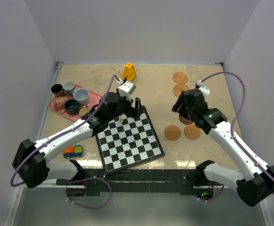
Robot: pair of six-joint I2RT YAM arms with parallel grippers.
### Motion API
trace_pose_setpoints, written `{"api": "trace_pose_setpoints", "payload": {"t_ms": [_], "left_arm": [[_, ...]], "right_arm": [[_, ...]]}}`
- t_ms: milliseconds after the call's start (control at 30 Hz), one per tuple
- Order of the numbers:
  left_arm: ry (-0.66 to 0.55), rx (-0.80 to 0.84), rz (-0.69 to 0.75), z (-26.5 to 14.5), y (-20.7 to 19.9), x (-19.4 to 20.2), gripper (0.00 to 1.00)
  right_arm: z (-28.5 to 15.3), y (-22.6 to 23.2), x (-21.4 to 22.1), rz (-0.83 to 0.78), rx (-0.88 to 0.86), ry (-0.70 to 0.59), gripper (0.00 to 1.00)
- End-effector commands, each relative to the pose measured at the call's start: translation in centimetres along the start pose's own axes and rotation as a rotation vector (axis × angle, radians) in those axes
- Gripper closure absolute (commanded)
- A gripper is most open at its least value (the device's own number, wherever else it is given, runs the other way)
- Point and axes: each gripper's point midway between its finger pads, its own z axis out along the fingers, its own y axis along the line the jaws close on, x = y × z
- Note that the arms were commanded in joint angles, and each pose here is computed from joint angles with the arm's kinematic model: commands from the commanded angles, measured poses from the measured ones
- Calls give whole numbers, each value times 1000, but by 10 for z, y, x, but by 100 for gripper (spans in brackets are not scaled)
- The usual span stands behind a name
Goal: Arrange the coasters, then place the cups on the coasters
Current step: Move the coaster to the corner of the board.
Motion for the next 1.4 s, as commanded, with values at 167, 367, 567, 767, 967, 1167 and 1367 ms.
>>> {"api": "trace_pose_setpoints", "payload": {"t_ms": [167, 367, 567, 767, 967, 1167, 1367], "left_arm": [[197, 120, -95, 65, -87, 95, 27], [269, 161, -19, 115, -117, 133, 36], [316, 149, 41, 154, -118, 164, 43], [409, 148, 81, 169, -113, 205, 50], [447, 155, 112, 153, -116, 228, 63], [481, 161, 146, 134, -125, 254, 82], [497, 165, 168, 115, -142, 269, 86]], "right_arm": [[-44, 1, -139, -24, -94, -294, 32], [-75, 18, -164, -16, -211, -387, 35], [-107, 27, -169, -38, -299, -439, 37], [-138, 24, -179, -52, -308, -488, 37], [-157, 25, -187, -43, -325, -528, 37], [-156, 23, -188, -42, -310, -534, 36], [-151, 23, -187, -41, -305, -527, 36]]}}
